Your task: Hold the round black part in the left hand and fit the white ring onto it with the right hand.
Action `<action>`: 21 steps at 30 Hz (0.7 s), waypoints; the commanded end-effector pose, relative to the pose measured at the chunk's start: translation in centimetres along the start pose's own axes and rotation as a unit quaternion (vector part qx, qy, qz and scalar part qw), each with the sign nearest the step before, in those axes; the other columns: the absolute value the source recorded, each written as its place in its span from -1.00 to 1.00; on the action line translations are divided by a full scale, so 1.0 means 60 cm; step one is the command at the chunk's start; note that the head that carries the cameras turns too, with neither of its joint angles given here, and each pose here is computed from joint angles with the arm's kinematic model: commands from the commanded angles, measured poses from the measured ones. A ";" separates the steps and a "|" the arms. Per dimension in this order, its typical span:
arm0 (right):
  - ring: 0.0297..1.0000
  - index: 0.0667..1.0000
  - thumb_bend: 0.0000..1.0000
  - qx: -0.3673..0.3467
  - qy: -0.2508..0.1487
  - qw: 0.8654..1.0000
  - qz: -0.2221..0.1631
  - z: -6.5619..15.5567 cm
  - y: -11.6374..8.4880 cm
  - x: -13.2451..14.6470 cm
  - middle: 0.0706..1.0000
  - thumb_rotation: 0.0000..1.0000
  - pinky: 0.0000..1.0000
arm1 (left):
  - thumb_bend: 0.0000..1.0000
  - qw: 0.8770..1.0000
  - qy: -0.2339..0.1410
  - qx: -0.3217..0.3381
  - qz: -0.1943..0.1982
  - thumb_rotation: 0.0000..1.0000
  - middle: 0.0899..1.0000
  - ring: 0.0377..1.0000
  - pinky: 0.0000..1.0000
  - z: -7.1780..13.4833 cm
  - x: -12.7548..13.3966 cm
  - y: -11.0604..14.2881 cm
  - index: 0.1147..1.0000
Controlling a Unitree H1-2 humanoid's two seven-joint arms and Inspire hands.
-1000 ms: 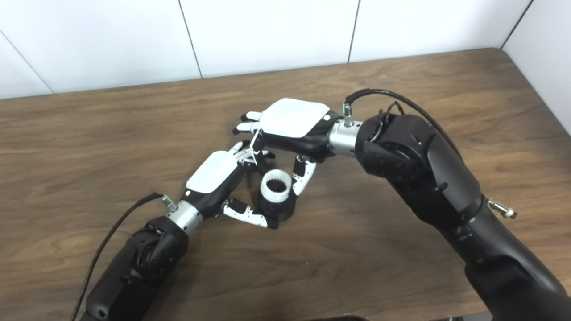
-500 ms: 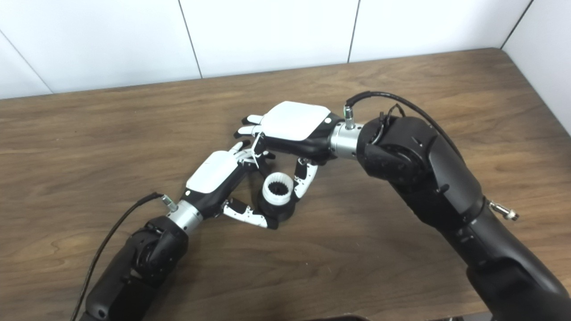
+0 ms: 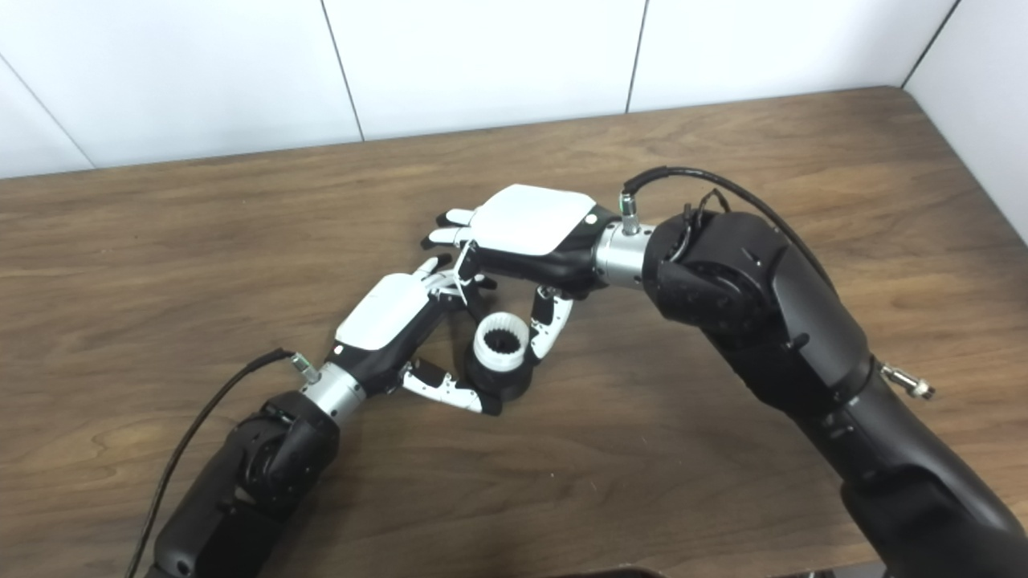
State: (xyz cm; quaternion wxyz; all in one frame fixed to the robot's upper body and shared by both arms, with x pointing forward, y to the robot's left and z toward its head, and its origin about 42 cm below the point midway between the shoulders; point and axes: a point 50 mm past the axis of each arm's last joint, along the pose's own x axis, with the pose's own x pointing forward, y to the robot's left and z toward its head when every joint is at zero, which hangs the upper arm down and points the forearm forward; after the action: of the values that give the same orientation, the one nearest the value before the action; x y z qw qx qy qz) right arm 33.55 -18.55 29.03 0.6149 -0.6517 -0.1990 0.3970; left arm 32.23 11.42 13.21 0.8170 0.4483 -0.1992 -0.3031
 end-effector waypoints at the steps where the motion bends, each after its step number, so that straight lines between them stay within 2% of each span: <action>1: 1.00 -0.11 0.02 -0.024 -0.007 0.999 -0.025 0.006 -0.024 -0.008 0.92 -0.74 0.86 | 0.03 1.000 -0.020 0.007 0.019 -0.90 0.67 0.76 1.00 0.014 0.006 0.018 -0.18; 8: 1.00 -0.11 0.02 -0.023 -0.007 0.999 -0.025 0.010 -0.022 -0.007 0.91 -0.74 0.84 | 0.03 1.000 -0.021 0.007 0.019 -0.90 0.67 0.76 1.00 0.016 0.004 0.018 -0.18; 21: 1.00 -0.11 0.02 -0.021 -0.009 0.999 -0.024 0.012 -0.015 -0.007 0.92 -0.74 0.92 | 0.03 1.000 -0.019 0.003 0.020 -0.90 0.67 0.77 1.00 0.019 0.006 0.016 -0.18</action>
State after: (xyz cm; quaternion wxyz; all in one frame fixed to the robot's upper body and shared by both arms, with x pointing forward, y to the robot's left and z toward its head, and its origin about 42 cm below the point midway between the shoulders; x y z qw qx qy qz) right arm 33.24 -18.54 28.57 0.6135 -0.6531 -0.1940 0.3993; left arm 31.77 11.24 13.19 0.8190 0.4442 -0.1980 -0.3046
